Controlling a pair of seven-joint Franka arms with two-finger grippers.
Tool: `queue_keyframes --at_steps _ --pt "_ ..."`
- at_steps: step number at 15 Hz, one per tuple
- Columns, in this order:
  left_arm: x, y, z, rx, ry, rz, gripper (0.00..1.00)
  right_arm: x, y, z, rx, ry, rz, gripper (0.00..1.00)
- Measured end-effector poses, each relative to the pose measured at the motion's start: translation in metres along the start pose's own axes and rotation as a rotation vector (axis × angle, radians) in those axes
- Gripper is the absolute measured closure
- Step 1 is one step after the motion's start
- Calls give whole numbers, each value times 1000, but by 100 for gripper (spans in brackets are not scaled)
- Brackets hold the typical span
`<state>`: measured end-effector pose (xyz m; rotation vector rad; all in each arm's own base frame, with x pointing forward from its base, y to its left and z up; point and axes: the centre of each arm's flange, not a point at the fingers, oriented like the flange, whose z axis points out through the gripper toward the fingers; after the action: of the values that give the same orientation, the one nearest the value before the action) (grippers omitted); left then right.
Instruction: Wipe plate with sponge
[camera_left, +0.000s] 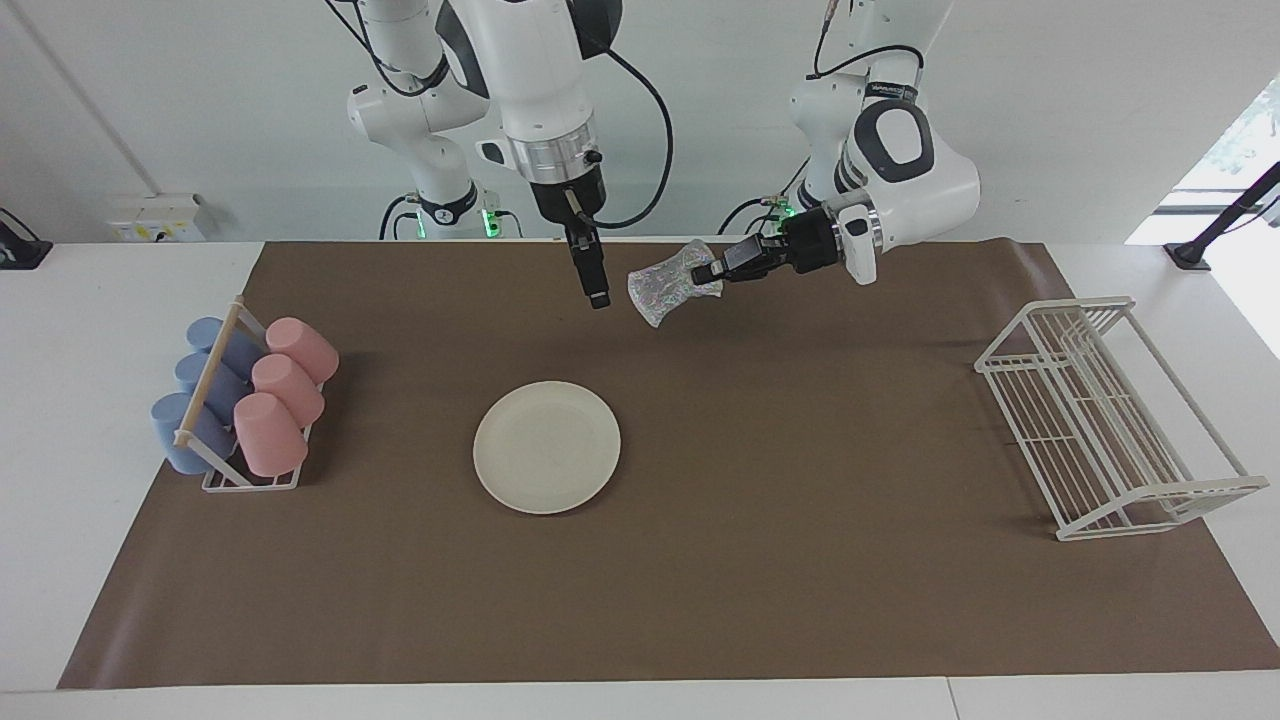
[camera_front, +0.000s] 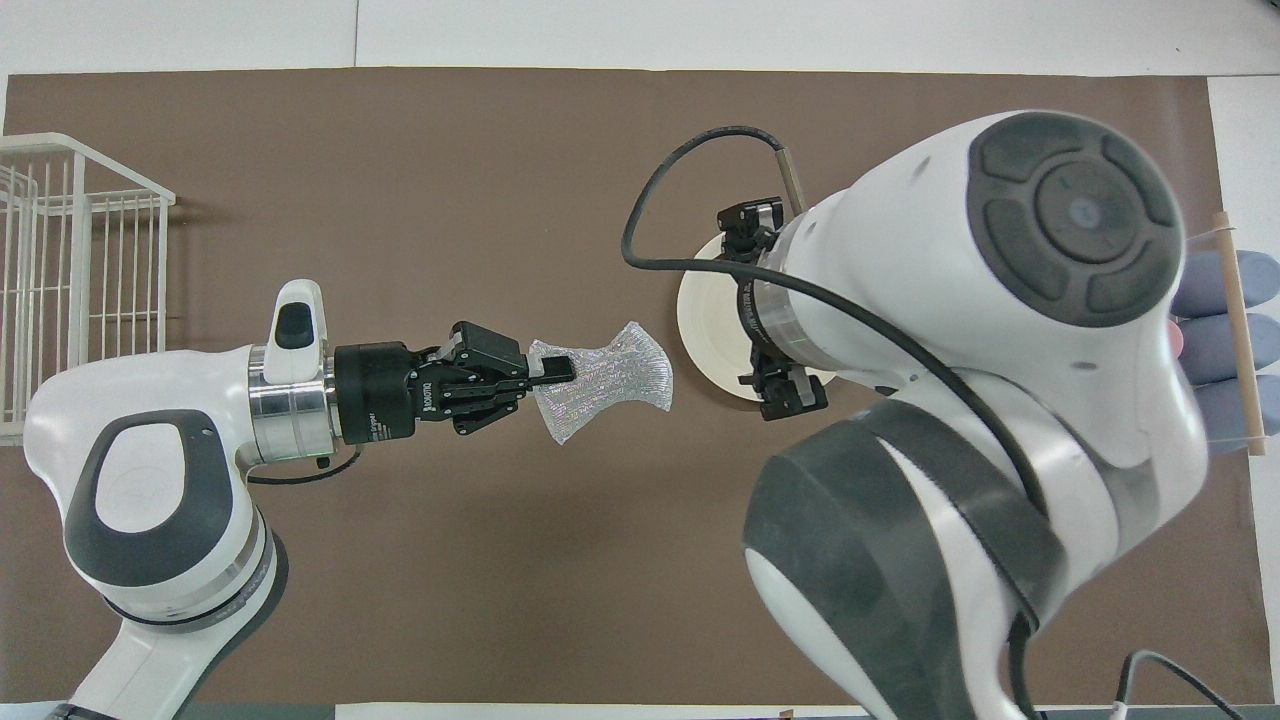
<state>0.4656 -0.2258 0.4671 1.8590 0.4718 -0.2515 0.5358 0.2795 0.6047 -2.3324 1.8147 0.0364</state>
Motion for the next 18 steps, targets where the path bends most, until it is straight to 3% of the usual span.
queue_keyframes --at_steps 5,9,13,18 --pt "17 7 -24 209 70 -23 95 78 3 -19 -27 25 -328 0" --pt "34 16 -35 333 114 -12 95 153 8 -28 -67 26 -554 0" --pt "50 8 -50 532 160 42 95 192 23 -35 -132 -4 -732 0" --pt "63 12 -77 797 202 132 95 236 38 -50 -153 -31 -939 0"
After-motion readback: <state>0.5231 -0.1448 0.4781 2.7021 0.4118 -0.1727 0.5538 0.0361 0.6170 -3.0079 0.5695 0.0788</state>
